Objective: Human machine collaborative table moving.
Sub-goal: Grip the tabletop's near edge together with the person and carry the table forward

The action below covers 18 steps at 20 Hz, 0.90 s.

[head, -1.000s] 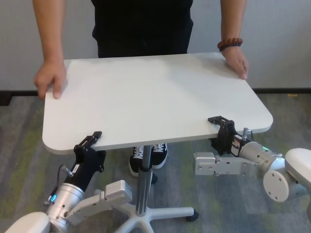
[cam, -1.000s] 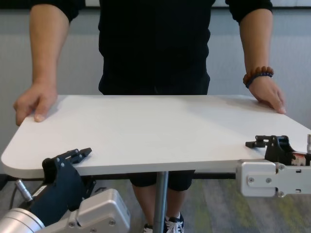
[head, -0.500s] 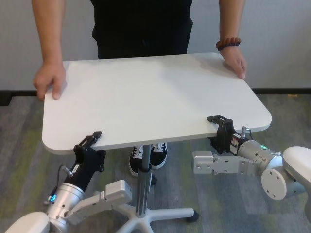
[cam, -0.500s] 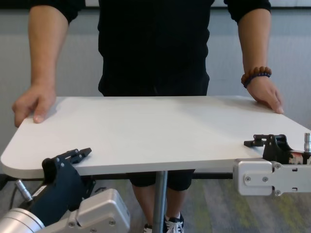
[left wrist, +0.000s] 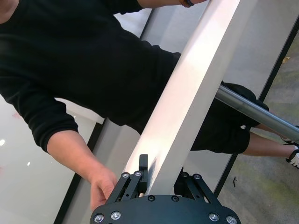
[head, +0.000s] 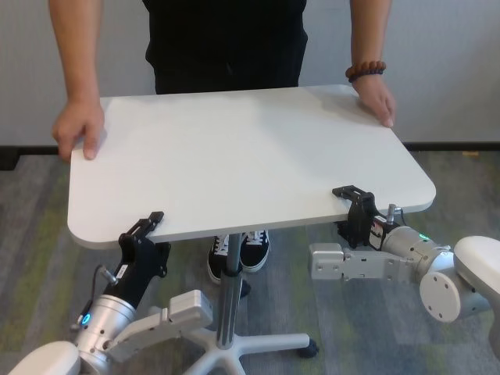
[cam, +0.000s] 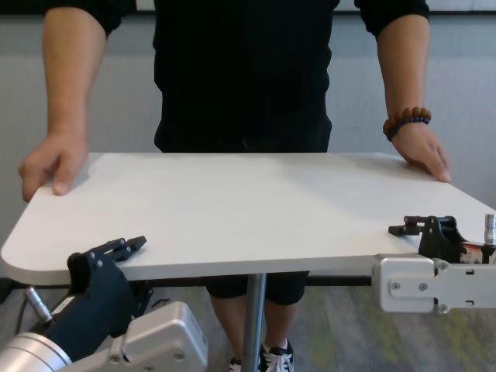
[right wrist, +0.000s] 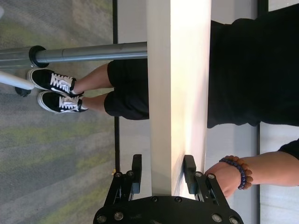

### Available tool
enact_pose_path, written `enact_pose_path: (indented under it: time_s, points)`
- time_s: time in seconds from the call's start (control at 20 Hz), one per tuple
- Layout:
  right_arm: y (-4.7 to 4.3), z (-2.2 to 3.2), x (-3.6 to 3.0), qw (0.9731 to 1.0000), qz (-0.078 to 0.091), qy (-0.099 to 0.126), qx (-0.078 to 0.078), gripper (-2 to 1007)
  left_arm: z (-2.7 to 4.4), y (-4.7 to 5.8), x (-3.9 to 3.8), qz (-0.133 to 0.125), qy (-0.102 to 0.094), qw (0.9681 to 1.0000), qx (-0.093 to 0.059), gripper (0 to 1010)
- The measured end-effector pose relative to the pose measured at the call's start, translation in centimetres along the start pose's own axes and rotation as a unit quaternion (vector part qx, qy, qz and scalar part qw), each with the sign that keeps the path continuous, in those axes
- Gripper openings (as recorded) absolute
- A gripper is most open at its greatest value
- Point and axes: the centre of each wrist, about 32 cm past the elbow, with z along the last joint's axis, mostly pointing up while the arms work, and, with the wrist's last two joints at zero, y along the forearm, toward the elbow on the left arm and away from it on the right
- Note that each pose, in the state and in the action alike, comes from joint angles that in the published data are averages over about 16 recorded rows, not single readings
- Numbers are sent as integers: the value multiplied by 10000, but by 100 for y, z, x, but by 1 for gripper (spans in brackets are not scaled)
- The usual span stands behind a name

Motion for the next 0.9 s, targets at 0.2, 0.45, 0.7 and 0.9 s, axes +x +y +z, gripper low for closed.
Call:
enact_pose_path:
  time_s: [0.2, 0.45, 0.7, 0.9]
  points:
    - [-4, -8, -9, 10000, -11, 16, -5, 528, 6, -18, 15, -43, -15, 10000, -18, 294]
    - [-16, -21, -20, 10000, -23, 33, -20, 528, 14, -59, 43, -116, -40, 9999, -43, 293]
    - [-27, -36, -31, 10000, -30, 44, -38, 528, 7, -126, 51, -200, -93, 9997, -46, 292]
    - [-33, -47, -43, 10000, -22, 51, -44, 528, -18, -184, 19, -282, -123, 9995, -24, 291]
